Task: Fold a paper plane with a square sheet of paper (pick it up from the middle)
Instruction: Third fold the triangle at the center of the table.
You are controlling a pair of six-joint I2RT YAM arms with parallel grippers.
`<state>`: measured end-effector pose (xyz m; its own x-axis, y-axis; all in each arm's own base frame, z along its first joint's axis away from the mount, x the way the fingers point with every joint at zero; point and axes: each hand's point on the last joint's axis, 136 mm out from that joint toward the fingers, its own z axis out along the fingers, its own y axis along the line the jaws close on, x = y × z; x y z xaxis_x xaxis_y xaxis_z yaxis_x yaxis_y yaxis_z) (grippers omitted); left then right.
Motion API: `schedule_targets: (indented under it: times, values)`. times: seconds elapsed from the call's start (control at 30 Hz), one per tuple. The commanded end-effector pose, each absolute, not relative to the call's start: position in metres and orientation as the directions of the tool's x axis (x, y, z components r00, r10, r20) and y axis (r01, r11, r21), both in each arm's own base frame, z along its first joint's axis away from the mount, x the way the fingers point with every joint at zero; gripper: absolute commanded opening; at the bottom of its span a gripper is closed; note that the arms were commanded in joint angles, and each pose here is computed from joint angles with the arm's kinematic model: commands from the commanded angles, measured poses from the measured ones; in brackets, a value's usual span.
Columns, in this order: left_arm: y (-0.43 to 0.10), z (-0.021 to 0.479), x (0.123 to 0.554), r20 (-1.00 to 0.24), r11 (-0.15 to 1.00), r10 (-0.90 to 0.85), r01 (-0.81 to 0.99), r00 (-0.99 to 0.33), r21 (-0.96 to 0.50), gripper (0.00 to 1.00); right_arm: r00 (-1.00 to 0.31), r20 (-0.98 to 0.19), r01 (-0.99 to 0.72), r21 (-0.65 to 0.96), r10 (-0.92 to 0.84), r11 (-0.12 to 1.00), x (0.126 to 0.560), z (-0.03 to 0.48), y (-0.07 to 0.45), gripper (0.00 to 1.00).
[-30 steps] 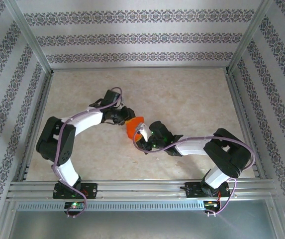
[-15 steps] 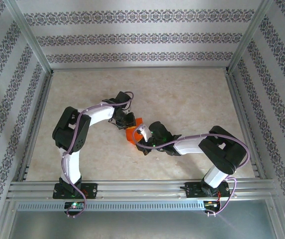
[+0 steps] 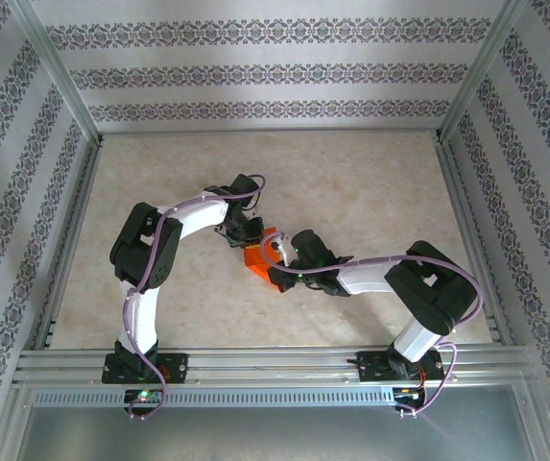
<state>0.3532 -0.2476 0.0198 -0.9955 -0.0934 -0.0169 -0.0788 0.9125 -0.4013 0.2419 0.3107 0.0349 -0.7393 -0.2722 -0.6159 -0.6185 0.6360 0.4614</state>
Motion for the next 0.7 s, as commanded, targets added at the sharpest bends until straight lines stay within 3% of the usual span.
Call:
schedule_targets:
  times: [0.0, 0.67]
  values:
    - [-0.241, 0.003, 0.337, 0.035, 0.944, -0.051, -0.059, -0.998, -0.323, 0.12, -0.752, -0.614, -0.574, 0.435, -0.238, 0.693, 0.257, 0.036, 0.303, 0.0]
    - [-0.244, 0.0, 0.334, 0.042, 0.946, -0.028, -0.04, -0.999, -0.32, 0.09, -0.754, -0.619, -0.543, 0.4, -0.22, 0.738, 0.27, 0.039, 0.295, 0.01]
